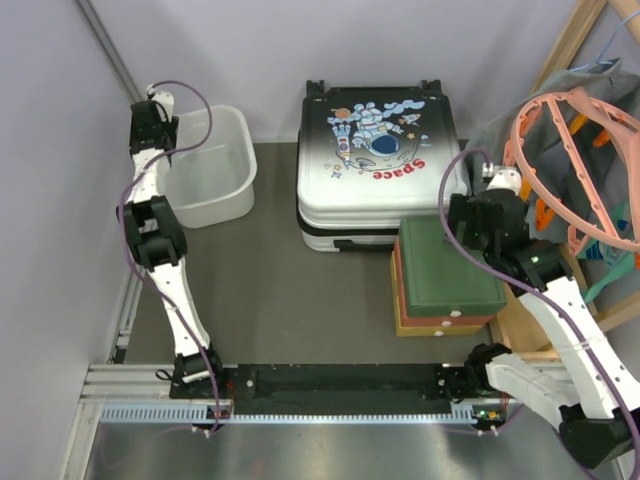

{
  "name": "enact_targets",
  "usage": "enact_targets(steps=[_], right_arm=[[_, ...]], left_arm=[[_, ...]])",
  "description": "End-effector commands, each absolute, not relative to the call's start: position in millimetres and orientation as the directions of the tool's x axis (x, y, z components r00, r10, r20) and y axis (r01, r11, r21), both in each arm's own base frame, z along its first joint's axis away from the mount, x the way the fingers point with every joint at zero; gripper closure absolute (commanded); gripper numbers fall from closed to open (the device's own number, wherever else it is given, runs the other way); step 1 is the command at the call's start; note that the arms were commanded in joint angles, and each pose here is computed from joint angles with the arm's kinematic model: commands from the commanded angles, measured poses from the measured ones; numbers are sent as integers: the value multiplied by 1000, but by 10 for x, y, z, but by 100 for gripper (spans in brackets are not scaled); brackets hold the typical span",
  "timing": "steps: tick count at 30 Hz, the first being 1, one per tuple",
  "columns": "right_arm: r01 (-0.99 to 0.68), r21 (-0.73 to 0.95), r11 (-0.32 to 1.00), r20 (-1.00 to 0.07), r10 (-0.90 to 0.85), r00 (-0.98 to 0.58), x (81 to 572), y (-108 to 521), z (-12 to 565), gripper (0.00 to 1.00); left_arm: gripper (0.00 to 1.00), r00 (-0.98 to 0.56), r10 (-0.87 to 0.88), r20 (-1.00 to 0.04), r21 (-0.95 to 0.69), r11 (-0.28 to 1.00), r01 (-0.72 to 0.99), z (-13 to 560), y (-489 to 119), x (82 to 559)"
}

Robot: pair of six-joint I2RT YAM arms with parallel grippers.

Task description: Open, take out, and arrange the luggage

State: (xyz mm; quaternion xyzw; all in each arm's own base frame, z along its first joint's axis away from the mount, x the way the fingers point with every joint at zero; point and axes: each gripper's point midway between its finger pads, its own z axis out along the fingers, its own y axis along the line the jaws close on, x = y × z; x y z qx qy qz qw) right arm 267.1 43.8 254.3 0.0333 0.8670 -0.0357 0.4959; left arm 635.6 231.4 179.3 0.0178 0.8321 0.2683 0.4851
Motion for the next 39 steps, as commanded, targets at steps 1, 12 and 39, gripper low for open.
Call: enact_targets(steps=[1,12,39], right_arm=[[223,68,973,-828,179,-532,2621,177,2505,1],[143,223,964,-654,257,-712,2518,399,1988,1],[103,599,794,-507,476,-719,1841,1682,1686,8]], left_arm=[[27,-438,281,-854,421,869,-262,2395,2208,6238],[28,-517,144,-844,121,990,78,2421,1071,5397],[36,-621,296,-726,-106,844,526,2415,-262,3157]])
